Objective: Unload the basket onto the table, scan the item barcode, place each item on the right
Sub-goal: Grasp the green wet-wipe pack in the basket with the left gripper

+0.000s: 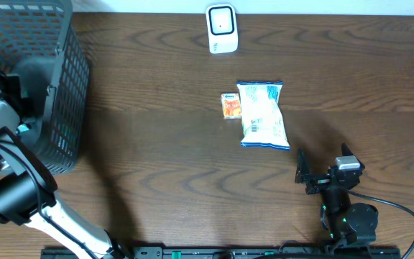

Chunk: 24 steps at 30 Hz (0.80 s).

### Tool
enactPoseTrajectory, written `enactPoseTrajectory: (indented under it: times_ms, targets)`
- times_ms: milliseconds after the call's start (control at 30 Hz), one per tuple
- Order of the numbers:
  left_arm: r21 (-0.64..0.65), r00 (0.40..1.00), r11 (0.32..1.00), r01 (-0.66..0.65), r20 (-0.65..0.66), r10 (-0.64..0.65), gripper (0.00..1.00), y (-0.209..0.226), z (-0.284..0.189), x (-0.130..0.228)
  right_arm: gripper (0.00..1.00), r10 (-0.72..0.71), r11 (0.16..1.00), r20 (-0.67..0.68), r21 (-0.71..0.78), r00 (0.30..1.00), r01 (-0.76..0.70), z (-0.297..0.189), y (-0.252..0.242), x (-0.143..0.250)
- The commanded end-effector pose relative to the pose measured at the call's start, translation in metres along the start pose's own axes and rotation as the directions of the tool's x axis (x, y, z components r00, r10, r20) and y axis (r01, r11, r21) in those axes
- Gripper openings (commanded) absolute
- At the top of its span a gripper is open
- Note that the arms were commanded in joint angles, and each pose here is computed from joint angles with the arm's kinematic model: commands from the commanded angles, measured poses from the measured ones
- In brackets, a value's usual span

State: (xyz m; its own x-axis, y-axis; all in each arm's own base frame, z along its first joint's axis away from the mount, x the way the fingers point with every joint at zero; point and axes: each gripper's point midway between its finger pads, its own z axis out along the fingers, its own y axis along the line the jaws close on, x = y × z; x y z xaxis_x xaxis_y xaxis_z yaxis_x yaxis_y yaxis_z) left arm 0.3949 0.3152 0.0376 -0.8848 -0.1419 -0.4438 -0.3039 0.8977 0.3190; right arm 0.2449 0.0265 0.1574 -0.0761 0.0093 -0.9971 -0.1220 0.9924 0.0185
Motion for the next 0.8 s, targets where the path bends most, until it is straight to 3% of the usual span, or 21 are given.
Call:
enactPoseTrajectory:
  times_ms: [0,33,233,433,567,667,767]
  targets:
    - [0.038,0.996,0.998,0.05,-0.073,-0.047,0.11,-0.014,0.018,0.023,0.99,0.006,1.0,0.0,-0.005,1.0,-0.006,0.0,0.001,0.001]
    - [0.035,0.994,0.996,0.08,-0.072,-0.077,0.08,-0.013,0.017,0.023,0.99,0.006,1.0,0.0,-0.005,1.0,-0.006,0.0,0.001,0.001]
    - [0.028,0.954,0.953,0.3,-0.021,-0.3,0.08,-0.006,-0.003,0.005,0.99,0.006,1.0,0.0,-0.005,1.0,-0.006,0.0,0.001,0.001]
    - [0.22,0.898,0.892,0.396,0.109,-0.426,0.07,-0.013,-0.068,-0.042,0.99,0.006,1.0,0.0,-0.005,1.0,-0.006,0.0,0.001,0.001]
    - [0.368,0.809,0.804,0.466,0.19,-0.556,0.08,-0.012,-0.131,-0.076,0.99,0.006,1.0,0.0,-0.005,1.0,-0.006,0.0,0.001,0.001]
    - [0.498,0.757,0.749,0.437,0.246,-0.605,0.08,-0.017,-0.187,-0.097,0.99,0.006,1.0,0.0,-0.005,1.0,-0.006,0.0,0.001,0.001]
    - [0.586,0.742,0.735,0.341,0.313,-0.593,0.07,-0.026,-0.237,-0.111,0.99,0.006,1.0,0.0,-0.005,1.0,-0.006,0.0,0.001,0.001]
